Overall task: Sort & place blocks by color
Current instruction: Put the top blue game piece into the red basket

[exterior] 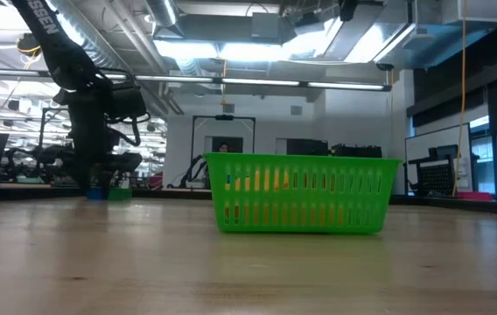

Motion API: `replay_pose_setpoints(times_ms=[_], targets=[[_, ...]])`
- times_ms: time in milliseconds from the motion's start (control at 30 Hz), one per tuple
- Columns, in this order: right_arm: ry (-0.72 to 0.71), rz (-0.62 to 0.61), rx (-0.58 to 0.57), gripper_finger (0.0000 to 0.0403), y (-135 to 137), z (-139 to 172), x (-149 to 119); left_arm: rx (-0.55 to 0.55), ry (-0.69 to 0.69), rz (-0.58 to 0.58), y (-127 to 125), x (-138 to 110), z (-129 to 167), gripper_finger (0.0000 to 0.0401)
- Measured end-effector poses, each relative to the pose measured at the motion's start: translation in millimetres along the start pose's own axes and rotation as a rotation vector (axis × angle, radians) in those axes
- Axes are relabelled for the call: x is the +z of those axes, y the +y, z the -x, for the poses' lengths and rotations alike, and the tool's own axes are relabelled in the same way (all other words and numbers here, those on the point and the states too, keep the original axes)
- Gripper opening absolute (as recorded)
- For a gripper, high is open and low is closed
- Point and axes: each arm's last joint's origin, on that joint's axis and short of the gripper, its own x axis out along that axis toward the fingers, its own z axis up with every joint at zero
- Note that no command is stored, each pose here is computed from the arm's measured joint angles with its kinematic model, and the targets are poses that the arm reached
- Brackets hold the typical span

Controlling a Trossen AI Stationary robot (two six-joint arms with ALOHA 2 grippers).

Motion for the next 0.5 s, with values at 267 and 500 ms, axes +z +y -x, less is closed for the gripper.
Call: replay_pose_setpoints(times_ms=[267, 500], targets=[[0.001, -0.019, 0.0, 0.024, 0, 0, 0, -0.064, -0.037, -0.004, 1, 7, 13, 0.0127], [0.001, -0.015, 0.0, 0.024, 0, 0, 0, -0.238, -0.211, 0.002, 11, 24, 58, 0.0127]])
